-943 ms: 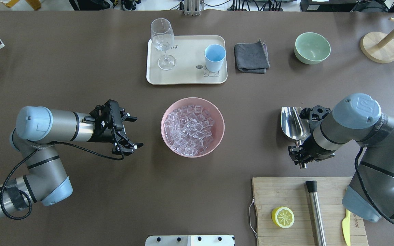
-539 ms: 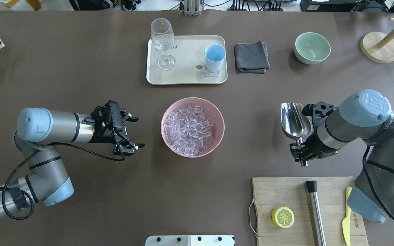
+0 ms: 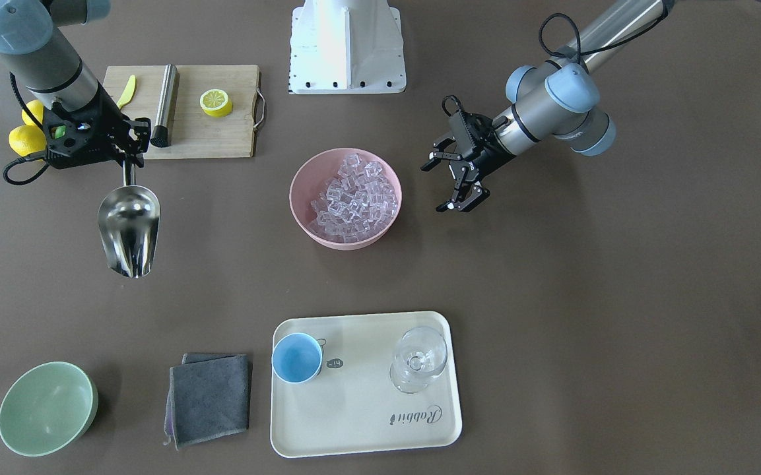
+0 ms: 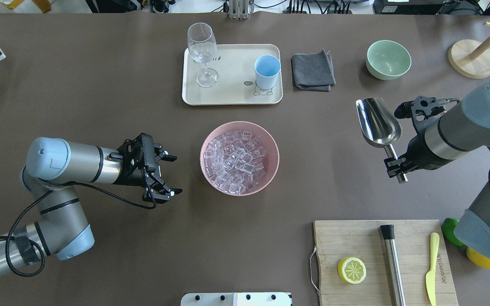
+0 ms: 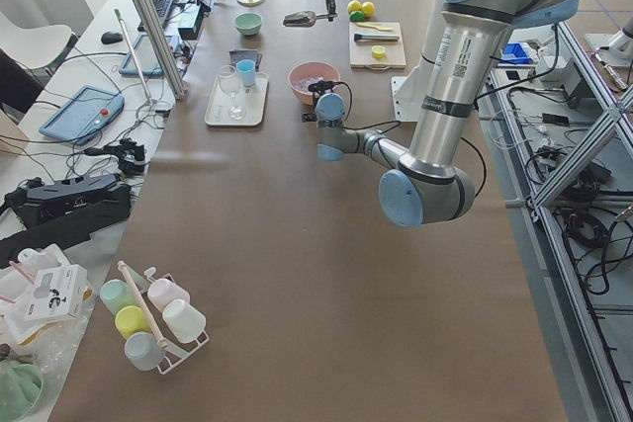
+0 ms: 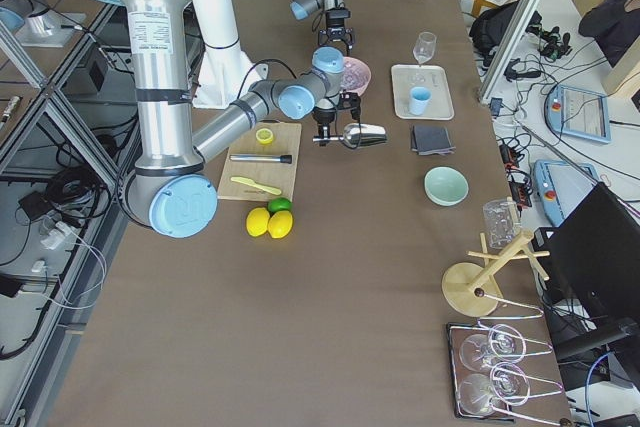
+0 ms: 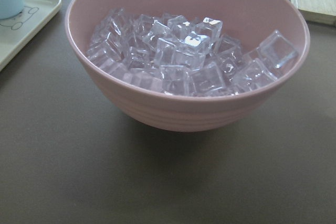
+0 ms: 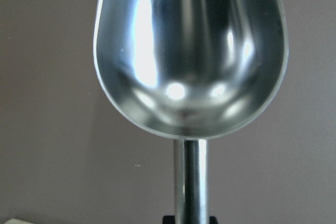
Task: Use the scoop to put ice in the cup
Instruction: 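Carry the scoop with the right gripper over the pink bowl of ice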
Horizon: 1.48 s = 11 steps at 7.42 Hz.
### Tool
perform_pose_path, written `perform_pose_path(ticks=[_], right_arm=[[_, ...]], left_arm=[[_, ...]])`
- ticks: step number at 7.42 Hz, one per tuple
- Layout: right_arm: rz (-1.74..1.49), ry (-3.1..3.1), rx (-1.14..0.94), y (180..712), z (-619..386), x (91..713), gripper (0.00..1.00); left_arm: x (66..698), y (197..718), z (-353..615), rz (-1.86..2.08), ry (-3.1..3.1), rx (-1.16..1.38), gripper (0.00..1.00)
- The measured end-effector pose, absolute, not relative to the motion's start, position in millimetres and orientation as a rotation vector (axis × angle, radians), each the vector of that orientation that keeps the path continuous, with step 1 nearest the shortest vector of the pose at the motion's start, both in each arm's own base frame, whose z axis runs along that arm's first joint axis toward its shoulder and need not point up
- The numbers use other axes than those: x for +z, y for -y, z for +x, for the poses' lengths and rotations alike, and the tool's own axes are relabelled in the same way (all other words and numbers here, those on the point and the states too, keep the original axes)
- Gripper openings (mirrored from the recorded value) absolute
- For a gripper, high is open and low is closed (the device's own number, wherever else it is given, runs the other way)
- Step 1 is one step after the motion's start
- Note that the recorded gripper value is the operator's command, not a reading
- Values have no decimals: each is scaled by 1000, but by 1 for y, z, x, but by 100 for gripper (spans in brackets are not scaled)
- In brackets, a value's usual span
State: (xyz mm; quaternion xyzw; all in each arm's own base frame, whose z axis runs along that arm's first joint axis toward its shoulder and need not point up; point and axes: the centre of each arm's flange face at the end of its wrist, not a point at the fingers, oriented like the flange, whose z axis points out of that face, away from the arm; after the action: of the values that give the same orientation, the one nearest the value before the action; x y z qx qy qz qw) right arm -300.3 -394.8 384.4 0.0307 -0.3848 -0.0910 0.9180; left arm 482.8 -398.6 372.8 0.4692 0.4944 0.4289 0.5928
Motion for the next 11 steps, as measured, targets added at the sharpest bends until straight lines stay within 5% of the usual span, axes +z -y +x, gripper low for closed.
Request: perform_pose_path(ticks=[7, 11], right_arm=[[162, 729, -711, 443, -231, 370, 0], [184, 547, -984, 418, -262, 266, 0]], left_arm=[[395, 424, 496, 1173, -1155, 1053, 98], [363, 465, 494, 1241, -1071, 1135, 98]])
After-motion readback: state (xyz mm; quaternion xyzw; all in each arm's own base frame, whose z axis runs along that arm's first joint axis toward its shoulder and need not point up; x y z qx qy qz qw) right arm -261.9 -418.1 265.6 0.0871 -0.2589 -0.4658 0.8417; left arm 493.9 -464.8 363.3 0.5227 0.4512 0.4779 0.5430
